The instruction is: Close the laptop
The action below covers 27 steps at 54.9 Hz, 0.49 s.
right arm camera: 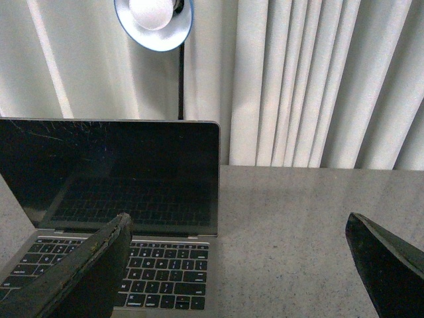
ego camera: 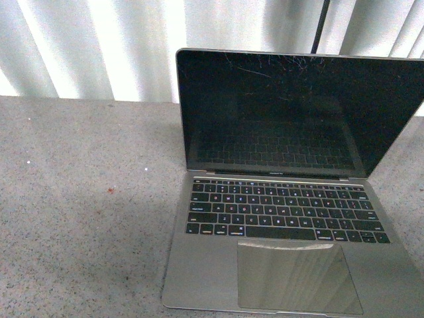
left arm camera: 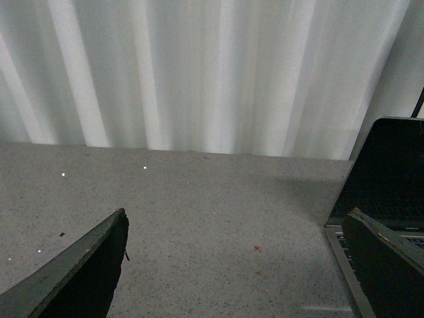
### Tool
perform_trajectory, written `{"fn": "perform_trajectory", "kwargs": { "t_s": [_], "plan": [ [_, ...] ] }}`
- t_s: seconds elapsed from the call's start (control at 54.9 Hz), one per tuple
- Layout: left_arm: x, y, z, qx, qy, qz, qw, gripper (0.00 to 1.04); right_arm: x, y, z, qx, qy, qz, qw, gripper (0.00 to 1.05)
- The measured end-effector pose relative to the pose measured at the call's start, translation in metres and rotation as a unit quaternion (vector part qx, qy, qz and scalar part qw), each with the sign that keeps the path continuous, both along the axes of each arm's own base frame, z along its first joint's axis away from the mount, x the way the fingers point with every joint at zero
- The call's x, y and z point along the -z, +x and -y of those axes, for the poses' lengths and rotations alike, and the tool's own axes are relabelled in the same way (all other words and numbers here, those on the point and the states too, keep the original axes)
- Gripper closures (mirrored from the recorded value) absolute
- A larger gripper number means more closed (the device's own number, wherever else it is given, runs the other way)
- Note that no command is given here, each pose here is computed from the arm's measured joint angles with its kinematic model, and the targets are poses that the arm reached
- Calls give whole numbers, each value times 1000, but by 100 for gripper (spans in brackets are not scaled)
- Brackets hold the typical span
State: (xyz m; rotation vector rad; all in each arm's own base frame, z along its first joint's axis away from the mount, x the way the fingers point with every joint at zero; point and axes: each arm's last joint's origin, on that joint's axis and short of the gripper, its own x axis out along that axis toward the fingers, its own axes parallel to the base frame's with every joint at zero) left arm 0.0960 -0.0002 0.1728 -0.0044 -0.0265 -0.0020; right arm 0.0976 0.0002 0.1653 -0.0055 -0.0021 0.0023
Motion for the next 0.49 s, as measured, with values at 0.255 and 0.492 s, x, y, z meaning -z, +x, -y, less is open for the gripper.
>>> {"fn": "perform_trajectory", "kwargs": {
  "t_s": [0.255,0.492],
  "plan": [
    [0,0,0,0,0,0,1000,7,0,0,0,0,0,0,1000,7],
    [0,0,0,0,0,0,1000,7,0,0,0,0,0,0,1000,7]
  ]
}}
